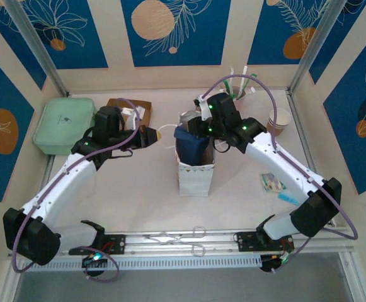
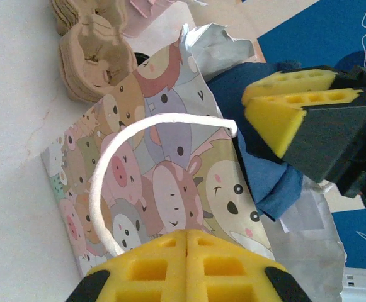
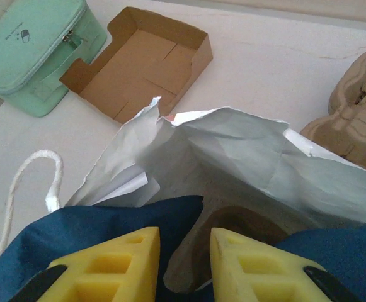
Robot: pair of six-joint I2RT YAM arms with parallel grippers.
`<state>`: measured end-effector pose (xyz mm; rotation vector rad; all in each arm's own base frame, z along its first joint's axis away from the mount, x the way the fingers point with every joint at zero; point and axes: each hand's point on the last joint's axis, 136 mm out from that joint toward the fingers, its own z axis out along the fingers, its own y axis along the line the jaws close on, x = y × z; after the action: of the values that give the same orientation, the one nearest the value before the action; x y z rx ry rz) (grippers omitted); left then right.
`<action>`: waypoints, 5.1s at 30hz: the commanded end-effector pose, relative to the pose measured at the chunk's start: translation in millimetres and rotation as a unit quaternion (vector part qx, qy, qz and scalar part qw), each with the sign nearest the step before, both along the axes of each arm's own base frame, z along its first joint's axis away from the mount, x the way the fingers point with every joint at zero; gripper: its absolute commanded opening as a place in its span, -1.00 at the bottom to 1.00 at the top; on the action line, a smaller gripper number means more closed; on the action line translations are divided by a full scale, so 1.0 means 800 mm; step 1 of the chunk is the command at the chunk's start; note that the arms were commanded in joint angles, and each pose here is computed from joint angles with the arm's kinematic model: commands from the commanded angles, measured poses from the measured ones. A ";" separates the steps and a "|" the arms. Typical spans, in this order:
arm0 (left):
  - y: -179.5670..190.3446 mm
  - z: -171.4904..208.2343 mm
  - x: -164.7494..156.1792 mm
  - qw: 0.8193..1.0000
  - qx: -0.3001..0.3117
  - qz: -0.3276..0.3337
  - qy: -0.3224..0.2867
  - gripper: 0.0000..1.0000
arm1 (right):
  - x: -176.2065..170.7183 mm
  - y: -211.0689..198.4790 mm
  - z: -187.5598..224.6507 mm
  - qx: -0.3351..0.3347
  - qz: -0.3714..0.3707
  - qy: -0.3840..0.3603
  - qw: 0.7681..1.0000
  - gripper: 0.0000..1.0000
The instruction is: Pack the takeout coffee
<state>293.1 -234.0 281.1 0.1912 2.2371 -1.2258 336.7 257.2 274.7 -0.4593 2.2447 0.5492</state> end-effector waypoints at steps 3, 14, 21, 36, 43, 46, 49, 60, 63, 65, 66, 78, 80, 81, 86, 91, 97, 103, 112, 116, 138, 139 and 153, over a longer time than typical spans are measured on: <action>0.002 0.003 -0.004 1.000 0.002 0.001 -0.007 -0.85 | 0.006 0.010 0.001 0.002 0.009 0.010 1.000 -0.46; 0.001 0.030 -0.006 1.000 -0.010 -0.002 -0.029 -0.81 | 0.001 0.008 0.097 0.003 0.010 -0.065 0.998 -0.41; 0.006 0.037 -0.007 0.999 -0.003 0.003 -0.038 -0.75 | -0.049 0.002 0.133 0.003 0.027 -0.072 0.997 -0.18; 0.009 0.027 -0.009 0.999 0.003 0.007 -0.035 -0.71 | -0.056 -0.009 0.012 -0.001 -0.019 0.126 0.992 0.03; 0.009 0.022 -0.010 0.999 -0.001 0.007 -0.032 -0.71 | -0.015 -0.009 -0.018 0.025 -0.039 0.157 0.987 -0.03; 0.009 0.023 -0.010 0.999 -0.002 0.007 -0.032 -0.71 | -0.002 -0.002 -0.008 0.031 -0.037 0.144 0.988 -0.06; 0.009 0.026 -0.011 0.999 -0.002 0.006 -0.035 -0.71 | 0.001 0.006 0.014 0.039 -0.028 0.127 0.991 -0.07; 0.014 0.040 -0.013 0.998 0.004 0.010 -0.056 -0.47 | -0.027 0.005 0.111 0.073 0.002 0.038 0.997 0.22; 0.017 0.048 -0.013 0.997 0.011 0.013 -0.069 -0.30 | -0.038 -0.004 0.135 0.084 0.005 0.012 0.996 0.32; 0.021 0.053 -0.014 0.996 0.018 0.016 -0.082 -0.18 | -0.044 -0.012 0.144 0.084 0.000 -0.002 0.996 0.37; 0.022 0.054 -0.014 0.996 0.021 0.018 -0.085 -0.09 | -0.046 -0.017 0.149 0.083 -0.003 -0.008 0.997 0.39; 0.031 0.047 -0.015 0.995 0.050 0.025 -0.082 0.61 | -0.048 -0.079 0.133 0.025 -0.083 -0.014 0.996 0.41; 0.029 0.042 -0.018 0.996 0.048 0.021 -0.075 0.62 | -0.051 -0.088 0.123 0.014 -0.091 -0.008 0.996 0.41; 0.028 0.038 -0.018 0.996 0.045 0.019 -0.070 0.63 | -0.053 -0.092 0.114 0.007 -0.096 -0.001 0.995 0.40; 0.018 0.021 -0.022 0.999 0.020 0.006 -0.043 0.64 | -0.062 -0.104 0.078 -0.017 -0.102 0.026 0.994 0.39; 0.006 0.005 -0.024 1.000 0.010 -0.007 -0.026 0.64 | -0.070 -0.103 0.044 -0.028 -0.097 0.063 0.993 0.33; -0.021 -0.006 -0.029 0.999 -0.010 -0.038 -0.010 0.62 | -0.071 -0.096 0.018 -0.026 -0.093 0.095 0.991 0.06; -0.033 -0.011 -0.028 0.999 -0.022 -0.039 -0.005 0.53 | -0.066 -0.088 0.001 -0.032 -0.088 0.115 0.989 -0.23; -0.039 -0.014 -0.020 0.999 -0.035 -0.034 0.001 0.16 | -0.060 -0.084 -0.007 -0.036 -0.085 0.121 0.988 -0.70; -0.038 -0.015 -0.017 0.999 -0.033 -0.030 0.000 0.06 | -0.056 -0.082 -0.008 -0.034 -0.084 0.121 0.988 -0.91; -0.035 -0.011 0.011 1.000 -0.001 -0.023 -0.015 -0.16 | -0.022 -0.083 0.012 -0.007 -0.102 0.105 0.989 -0.93; -0.033 -0.011 0.011 1.000 0.003 -0.021 -0.016 -0.15 | -0.023 -0.082 0.013 -0.006 -0.100 0.105 0.989 -0.90; 0.002 0.013 0.011 0.997 0.052 0.005 -0.048 0.64 | -0.026 -0.089 0.051 -0.008 -0.097 0.064 0.993 0.33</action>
<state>303.2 -242.9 273.1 0.2456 2.2512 -1.1359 319.1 188.2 292.1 -0.1996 2.4433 0.4664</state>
